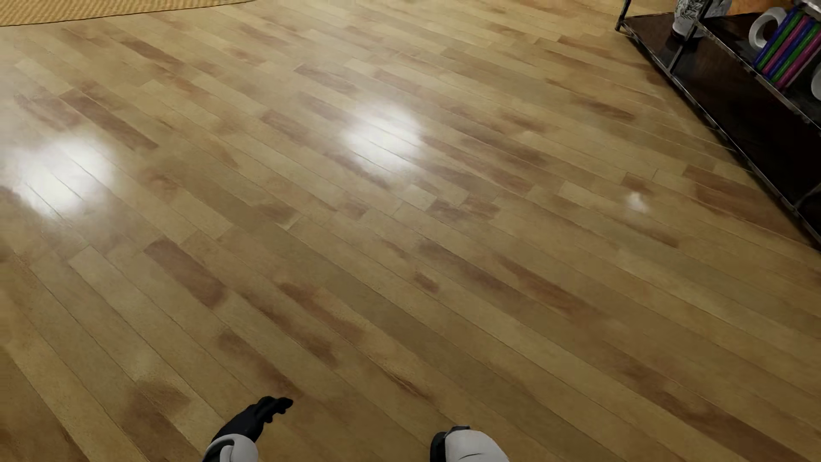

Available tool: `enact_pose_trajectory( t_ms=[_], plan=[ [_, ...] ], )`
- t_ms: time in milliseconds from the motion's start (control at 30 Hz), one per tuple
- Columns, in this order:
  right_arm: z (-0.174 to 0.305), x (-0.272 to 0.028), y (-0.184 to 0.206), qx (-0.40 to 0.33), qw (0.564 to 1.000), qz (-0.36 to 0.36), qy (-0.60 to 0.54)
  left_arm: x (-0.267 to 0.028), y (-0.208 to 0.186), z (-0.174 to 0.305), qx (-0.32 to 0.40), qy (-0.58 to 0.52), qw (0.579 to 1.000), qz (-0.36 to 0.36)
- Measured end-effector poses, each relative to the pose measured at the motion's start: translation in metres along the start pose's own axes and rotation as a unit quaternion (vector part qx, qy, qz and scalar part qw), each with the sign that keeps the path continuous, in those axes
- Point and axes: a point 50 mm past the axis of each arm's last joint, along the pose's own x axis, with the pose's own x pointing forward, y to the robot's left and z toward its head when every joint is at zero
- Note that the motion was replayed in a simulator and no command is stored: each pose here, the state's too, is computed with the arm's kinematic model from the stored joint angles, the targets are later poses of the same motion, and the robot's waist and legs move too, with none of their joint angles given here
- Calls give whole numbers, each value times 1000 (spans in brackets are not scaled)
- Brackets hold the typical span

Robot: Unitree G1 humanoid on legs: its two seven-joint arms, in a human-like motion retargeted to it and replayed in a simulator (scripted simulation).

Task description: Move towards the dark green stool

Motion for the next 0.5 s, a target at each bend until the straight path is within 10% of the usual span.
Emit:
enact_pose_trajectory(
  t_ms=[133, 333, 500],
  plan=[
    [87, -5, -70, -373, 907, -139, -137, -28, -38, -44, -74, 74, 994, -27],
    [165, -66, -172, -112, 899, -301, -297, -76, -88, -119, -100, 248, 958, -102],
    [141, -64, -170, -118, 888, -343, -284, -111, -127, -135, -124, 309, 927, -173]
  ],
)
